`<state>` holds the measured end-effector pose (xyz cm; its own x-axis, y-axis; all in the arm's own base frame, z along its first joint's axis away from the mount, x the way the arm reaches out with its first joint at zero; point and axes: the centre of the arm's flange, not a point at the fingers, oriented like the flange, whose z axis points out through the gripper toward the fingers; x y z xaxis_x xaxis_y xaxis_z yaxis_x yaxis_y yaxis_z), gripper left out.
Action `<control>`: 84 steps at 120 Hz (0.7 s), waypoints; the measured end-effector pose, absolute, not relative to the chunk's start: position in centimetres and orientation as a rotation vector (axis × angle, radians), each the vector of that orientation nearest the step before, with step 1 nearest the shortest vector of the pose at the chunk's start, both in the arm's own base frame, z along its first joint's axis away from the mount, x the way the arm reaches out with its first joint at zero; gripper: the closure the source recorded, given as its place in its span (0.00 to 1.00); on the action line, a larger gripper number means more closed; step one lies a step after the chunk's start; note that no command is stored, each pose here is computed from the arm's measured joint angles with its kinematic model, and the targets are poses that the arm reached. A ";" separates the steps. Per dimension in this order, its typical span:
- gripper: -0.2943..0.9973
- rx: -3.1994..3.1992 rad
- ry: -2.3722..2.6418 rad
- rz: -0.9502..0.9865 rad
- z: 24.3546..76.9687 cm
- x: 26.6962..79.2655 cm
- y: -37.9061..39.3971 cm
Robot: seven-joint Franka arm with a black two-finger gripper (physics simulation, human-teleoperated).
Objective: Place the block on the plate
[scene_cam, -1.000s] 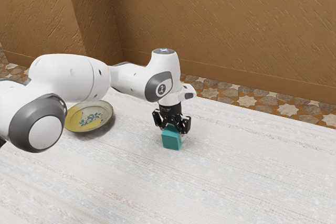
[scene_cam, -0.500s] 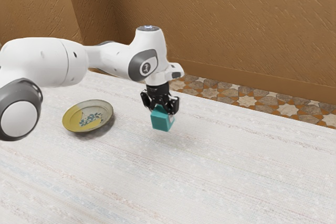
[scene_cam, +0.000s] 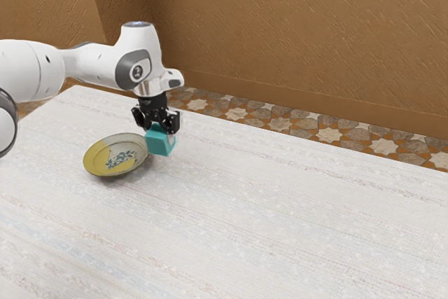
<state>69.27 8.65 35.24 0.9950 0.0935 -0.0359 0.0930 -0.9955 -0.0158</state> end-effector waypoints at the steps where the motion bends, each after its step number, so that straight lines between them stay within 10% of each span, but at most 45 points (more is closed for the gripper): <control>1: 0.48 -3.122 -0.147 0.058 35.2 69.2 8.9; 84: 0.48 -3.113 -0.176 0.185 32.7 65.2 20.2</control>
